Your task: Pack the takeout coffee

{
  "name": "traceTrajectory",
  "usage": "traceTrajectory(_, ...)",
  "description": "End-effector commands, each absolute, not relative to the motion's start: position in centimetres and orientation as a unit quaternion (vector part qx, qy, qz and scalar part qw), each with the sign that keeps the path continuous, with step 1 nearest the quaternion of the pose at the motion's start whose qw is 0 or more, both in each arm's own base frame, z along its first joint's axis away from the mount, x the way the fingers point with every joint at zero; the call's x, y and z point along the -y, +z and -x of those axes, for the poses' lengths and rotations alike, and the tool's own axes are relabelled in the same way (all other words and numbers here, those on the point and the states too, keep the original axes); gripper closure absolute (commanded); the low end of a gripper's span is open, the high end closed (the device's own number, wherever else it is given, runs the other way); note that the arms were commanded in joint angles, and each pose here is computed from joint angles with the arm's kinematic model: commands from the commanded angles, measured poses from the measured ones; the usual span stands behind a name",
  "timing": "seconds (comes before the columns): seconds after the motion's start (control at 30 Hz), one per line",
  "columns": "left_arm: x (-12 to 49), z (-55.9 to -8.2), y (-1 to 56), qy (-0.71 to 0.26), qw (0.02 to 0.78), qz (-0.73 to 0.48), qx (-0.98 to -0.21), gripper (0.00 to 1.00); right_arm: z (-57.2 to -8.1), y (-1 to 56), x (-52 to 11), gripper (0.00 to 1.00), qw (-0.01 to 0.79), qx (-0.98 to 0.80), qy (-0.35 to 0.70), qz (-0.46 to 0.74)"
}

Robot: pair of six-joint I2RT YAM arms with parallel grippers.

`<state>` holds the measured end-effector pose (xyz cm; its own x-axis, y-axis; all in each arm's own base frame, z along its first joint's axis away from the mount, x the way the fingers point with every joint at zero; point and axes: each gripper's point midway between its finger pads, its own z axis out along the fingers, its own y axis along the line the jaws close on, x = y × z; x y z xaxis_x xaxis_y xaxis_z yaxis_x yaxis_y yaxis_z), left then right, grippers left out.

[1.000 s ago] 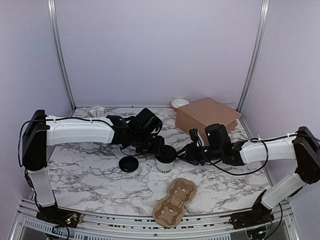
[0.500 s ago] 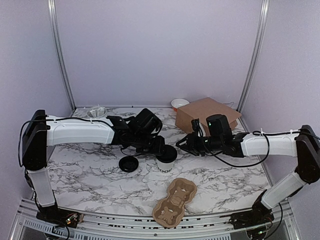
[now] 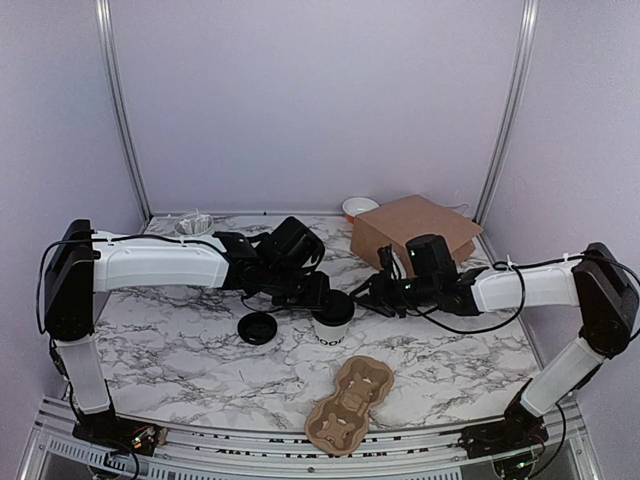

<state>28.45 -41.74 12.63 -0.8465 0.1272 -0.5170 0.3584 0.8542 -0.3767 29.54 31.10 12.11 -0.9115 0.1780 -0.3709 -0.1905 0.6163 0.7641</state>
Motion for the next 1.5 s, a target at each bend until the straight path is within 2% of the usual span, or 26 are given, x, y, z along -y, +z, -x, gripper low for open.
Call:
traceTrajectory(0.0, 41.6, -27.6, 11.2, -0.225, 0.226, -0.142, -0.937, 0.50, -29.7, 12.1, -31.6, 0.69, 0.211, -0.868, 0.448, 0.013)
traceTrajectory(0.43, 41.4, -27.5, 10.8, -0.223, 0.224, -0.142, -0.938, 0.50, -27.9, 7.7, -30.7, 0.71, 0.188, -0.909, 0.372, 0.023)
traceTrajectory(0.57, 41.4, -27.4, 10.9, -0.224, 0.225, -0.142, -0.938, 0.50, -28.3, 9.8, -30.8, 0.71, 0.211, -0.898, 0.386, 0.022)
traceTrajectory(0.93, 41.2, -27.4, 11.0, -0.224, 0.228, -0.137, -0.938, 0.50, -28.6, 17.0, -31.3, 0.62, 0.275, -0.849, 0.450, 0.039)
traceTrajectory(1.33, 41.3, -27.4, 11.1, -0.227, 0.228, -0.138, -0.937, 0.50, -23.6, 14.1, -31.8, 0.64, 0.210, -0.852, 0.478, 0.042)
traceTrajectory(1.47, 41.4, -27.3, 11.0, -0.227, 0.226, -0.139, -0.937, 0.50, -23.3, 13.4, -32.1, 0.65, 0.201, -0.851, 0.483, 0.041)
